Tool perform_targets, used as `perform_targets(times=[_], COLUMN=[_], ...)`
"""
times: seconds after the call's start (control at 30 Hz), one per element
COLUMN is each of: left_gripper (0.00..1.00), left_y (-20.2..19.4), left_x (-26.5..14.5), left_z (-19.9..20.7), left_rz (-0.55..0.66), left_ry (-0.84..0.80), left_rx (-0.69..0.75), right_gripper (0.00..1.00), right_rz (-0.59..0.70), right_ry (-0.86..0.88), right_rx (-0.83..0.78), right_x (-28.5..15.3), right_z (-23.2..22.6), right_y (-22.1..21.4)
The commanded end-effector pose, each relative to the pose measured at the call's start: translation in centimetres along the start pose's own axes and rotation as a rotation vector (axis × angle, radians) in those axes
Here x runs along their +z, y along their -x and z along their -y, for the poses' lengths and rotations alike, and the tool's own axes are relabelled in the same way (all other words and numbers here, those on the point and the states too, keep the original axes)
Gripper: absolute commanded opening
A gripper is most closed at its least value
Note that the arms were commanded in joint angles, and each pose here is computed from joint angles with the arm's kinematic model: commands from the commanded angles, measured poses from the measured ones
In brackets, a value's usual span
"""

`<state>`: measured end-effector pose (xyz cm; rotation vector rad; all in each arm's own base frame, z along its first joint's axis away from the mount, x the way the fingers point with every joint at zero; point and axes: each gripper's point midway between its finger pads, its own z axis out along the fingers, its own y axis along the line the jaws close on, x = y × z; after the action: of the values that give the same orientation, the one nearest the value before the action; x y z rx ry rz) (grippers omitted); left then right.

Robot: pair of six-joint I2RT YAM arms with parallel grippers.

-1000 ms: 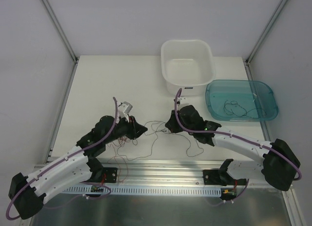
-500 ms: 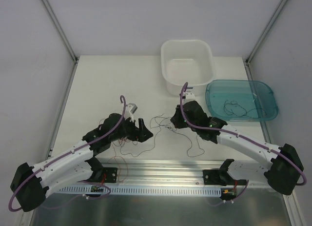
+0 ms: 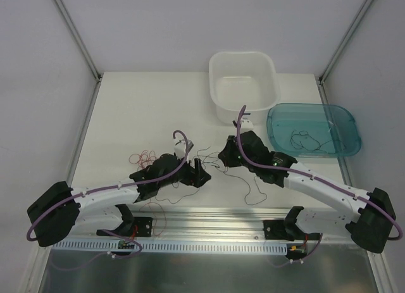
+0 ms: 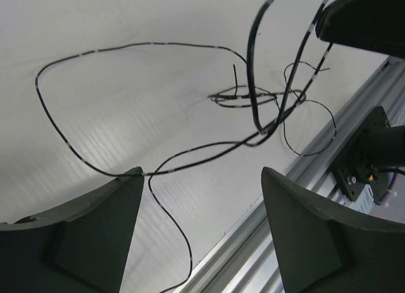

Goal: Untangle the cables

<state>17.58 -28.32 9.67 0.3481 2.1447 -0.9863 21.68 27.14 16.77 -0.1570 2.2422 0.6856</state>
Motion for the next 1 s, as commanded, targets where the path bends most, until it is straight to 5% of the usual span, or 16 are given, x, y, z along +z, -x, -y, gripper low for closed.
perform_targets(times=[0.0, 0.3, 0.37, 0.4, 0.5, 0.83, 0.97], left_gripper=[0.75, 0.51, 0.39, 0.22, 0.00, 0.00, 0.00], left_y=[4.2, 5.1, 4.8, 5.1, 5.3, 6.3, 6.0], left_x=[0.8, 1.4, 1.3, 0.9, -0.1, -5.1, -5.5], left_z=[1.0, 1.0, 1.3, 1.6, 2.2, 2.5, 3.4], left_rz=[0.203, 0.273, 0.263, 0.271, 0.274, 0.211, 0.116], left_ry=[0.003, 0.011, -0.008, -0.022, -0.050, 0.022, 0.038], left_rx=[0.002, -0.007, -0.005, -0.004, 0.001, -0.043, -0.081], right_gripper=[0.01, 0.01, 0.01, 0.01, 0.01, 0.03, 0.44], right_rz=[0.080, 0.084, 0.082, 0.082, 0.080, 0.020, -0.013], right_ry=[0.070, 0.106, 0.095, 0.087, 0.020, -0.159, -0.086], right_rx=[0.058, 0.070, 0.062, 0.054, 0.017, -0.087, -0.169], right_x=[-1.6, -1.9, -1.8, -1.8, -1.5, -0.7, -0.7], right_z=[-2.4, -3.3, -2.9, -2.6, -1.0, 4.7, 3.6], right_y=[2.8, 2.8, 2.5, 2.4, 1.9, 0.2, -0.2])
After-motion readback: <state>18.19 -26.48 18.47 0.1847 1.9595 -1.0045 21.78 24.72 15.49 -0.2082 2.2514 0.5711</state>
